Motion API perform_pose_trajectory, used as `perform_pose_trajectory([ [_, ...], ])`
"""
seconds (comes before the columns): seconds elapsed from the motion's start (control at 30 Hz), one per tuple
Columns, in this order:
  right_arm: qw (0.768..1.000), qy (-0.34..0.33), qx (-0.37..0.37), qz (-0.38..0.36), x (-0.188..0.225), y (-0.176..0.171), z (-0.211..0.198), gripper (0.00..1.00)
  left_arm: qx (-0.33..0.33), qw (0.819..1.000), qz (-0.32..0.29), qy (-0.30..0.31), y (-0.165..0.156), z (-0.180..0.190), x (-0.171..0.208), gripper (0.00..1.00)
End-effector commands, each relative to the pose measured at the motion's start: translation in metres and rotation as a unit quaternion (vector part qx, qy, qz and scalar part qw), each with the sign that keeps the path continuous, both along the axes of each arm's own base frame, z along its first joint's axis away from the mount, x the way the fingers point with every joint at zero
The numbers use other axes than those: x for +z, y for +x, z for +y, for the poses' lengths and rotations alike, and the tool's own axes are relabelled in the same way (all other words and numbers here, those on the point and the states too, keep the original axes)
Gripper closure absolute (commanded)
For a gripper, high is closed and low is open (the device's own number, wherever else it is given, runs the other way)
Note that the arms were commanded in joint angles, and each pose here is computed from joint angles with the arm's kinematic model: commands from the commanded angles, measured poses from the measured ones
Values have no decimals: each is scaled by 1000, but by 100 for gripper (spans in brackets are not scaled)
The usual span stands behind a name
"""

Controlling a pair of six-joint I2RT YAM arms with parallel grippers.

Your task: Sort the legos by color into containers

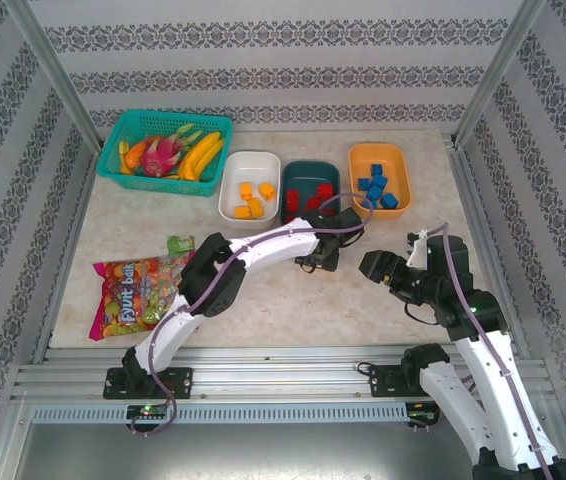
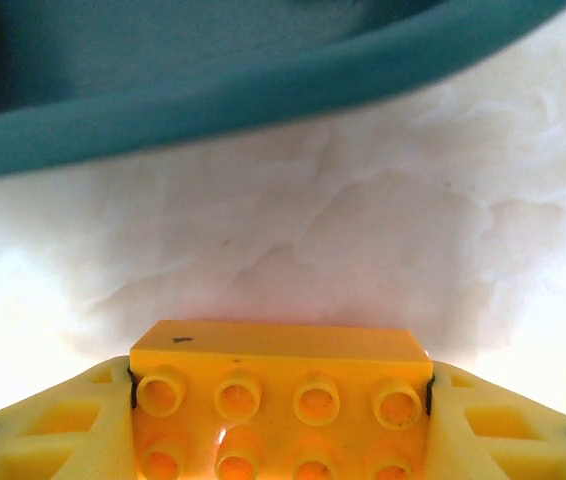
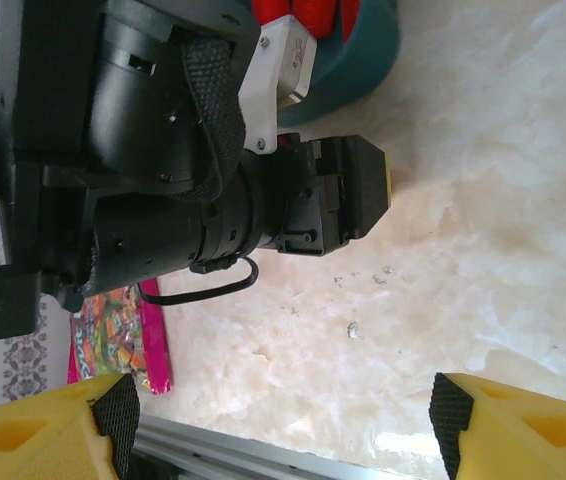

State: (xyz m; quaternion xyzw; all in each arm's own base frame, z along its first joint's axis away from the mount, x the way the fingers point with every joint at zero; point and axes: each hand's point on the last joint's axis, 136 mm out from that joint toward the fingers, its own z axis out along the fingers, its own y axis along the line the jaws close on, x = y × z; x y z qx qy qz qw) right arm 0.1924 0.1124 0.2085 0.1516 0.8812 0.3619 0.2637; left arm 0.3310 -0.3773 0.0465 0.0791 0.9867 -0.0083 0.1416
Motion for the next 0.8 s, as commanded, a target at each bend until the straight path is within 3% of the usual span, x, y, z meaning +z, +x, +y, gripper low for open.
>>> perform_pose_trajectory([
  [0.0, 997, 23, 52, -59, 34, 5, 16, 22, 6, 999, -31, -29, -8, 15, 70, 52],
  [0.23, 989, 58, 112, -74, 49, 25, 42, 21, 55, 995, -55, -61, 12, 70, 124, 52],
  [0.53, 975, 65, 182, -105, 66, 72, 121, 23, 104, 985, -86, -106, 104, 120, 131, 51],
  [0.77, 976, 80, 81, -186, 74, 137, 139, 22, 109, 978, -125, -127, 185, 139, 120, 50],
])
